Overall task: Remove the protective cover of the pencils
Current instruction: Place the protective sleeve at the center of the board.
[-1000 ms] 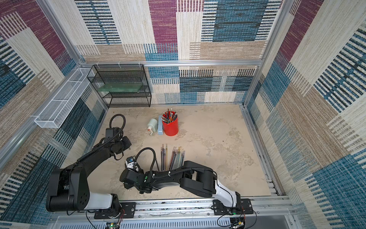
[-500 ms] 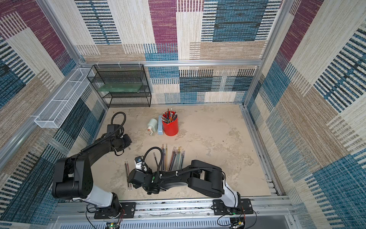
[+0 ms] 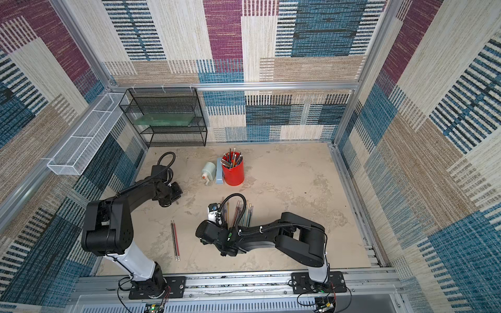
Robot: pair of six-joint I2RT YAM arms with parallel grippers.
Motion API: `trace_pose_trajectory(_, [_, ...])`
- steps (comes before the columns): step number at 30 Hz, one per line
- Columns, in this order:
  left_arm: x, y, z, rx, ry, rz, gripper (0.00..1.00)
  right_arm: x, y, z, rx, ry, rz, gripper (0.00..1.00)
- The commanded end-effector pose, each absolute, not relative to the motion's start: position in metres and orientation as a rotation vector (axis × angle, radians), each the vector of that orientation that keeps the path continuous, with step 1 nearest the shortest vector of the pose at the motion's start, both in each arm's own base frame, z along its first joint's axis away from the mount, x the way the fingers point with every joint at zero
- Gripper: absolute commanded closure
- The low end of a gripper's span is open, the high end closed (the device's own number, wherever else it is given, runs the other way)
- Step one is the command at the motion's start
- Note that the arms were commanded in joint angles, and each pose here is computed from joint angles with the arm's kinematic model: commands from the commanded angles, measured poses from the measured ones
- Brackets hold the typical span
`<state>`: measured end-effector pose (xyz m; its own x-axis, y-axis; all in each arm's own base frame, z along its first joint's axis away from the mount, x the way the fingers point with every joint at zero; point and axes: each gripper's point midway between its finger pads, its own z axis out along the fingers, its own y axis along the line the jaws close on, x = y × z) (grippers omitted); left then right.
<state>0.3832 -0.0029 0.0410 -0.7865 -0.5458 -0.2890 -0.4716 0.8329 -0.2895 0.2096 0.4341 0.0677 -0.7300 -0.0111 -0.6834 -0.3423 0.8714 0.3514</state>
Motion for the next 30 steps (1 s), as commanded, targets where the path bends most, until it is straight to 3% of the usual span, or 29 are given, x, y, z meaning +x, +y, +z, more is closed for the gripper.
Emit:
trace_pose_trajectory(1, [0.3790, -0.0035, 0.0385, -0.732, 2.690, -0.269, 0.97, 0.2147, 0.4362, 0.0768, -0.207, 2.294, 0.633, 0.34])
trace_pose_trajectory(30, [0.3796, -0.0026, 0.0355, -0.739, 2.714, -0.250, 0.79, 0.2206, 0.4299, 0.0784, -0.195, 2.301, 0.575, 0.32])
